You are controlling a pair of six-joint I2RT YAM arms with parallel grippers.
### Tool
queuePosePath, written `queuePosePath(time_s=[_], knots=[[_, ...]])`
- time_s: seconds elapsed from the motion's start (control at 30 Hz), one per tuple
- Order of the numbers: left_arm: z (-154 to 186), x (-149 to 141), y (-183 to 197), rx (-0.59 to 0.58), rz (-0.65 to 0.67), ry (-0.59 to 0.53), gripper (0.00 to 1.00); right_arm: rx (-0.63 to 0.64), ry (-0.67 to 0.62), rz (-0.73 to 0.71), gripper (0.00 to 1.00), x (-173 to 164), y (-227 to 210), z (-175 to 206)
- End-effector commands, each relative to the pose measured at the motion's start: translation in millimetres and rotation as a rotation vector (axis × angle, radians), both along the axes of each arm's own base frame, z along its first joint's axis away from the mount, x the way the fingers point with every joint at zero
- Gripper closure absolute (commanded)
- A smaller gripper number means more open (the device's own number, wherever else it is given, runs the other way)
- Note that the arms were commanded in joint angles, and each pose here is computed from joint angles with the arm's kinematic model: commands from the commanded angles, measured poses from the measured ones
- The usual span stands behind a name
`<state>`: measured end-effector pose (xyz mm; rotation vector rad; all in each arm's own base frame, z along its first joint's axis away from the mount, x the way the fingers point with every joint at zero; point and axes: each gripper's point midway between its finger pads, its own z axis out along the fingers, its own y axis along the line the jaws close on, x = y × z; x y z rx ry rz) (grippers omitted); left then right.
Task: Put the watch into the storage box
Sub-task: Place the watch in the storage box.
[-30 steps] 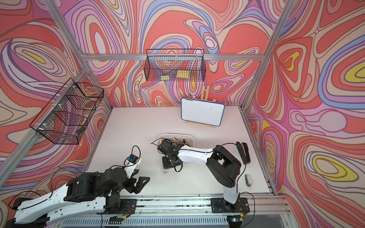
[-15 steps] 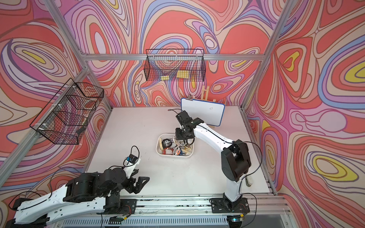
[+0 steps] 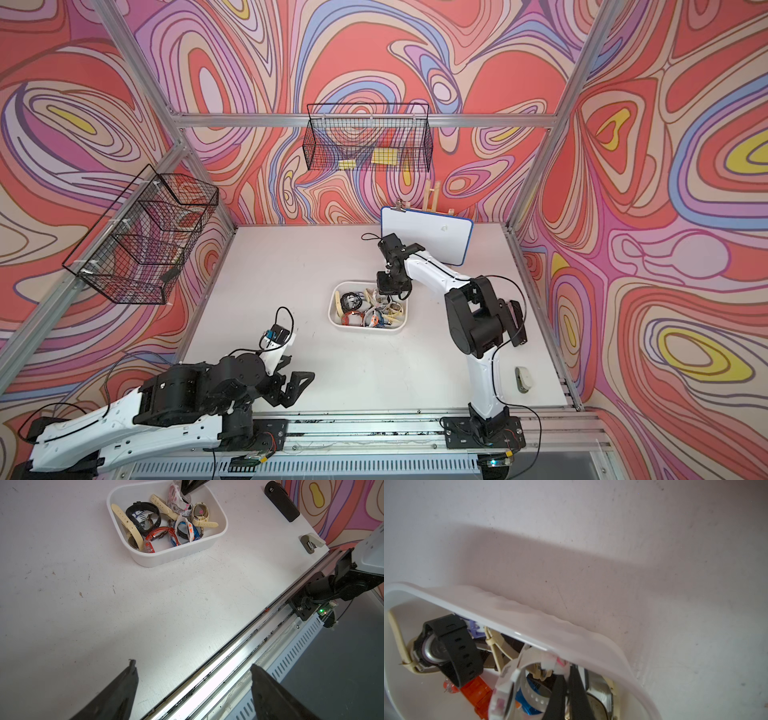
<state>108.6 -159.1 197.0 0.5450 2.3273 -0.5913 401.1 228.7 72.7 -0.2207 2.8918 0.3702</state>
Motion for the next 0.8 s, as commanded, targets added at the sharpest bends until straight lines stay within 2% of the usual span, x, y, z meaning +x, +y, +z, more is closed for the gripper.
queuePosePath(time_s=[0.0,0.27,0.77], knots=[[-2,2,-2,0.012,-0.002,-0.011,0.10,-0.022,0.008,0.009,1.00,-3,-12,-1],[-2,2,-1,0.012,0.001,-0.011,0.10,-0.070,0.033,0.015,0.99,-5,-22,-10],[-2,3,-1,0.011,0.004,-0.013,0.10,-0.187,0.013,-0.037,0.96,-3,-54,-2]])
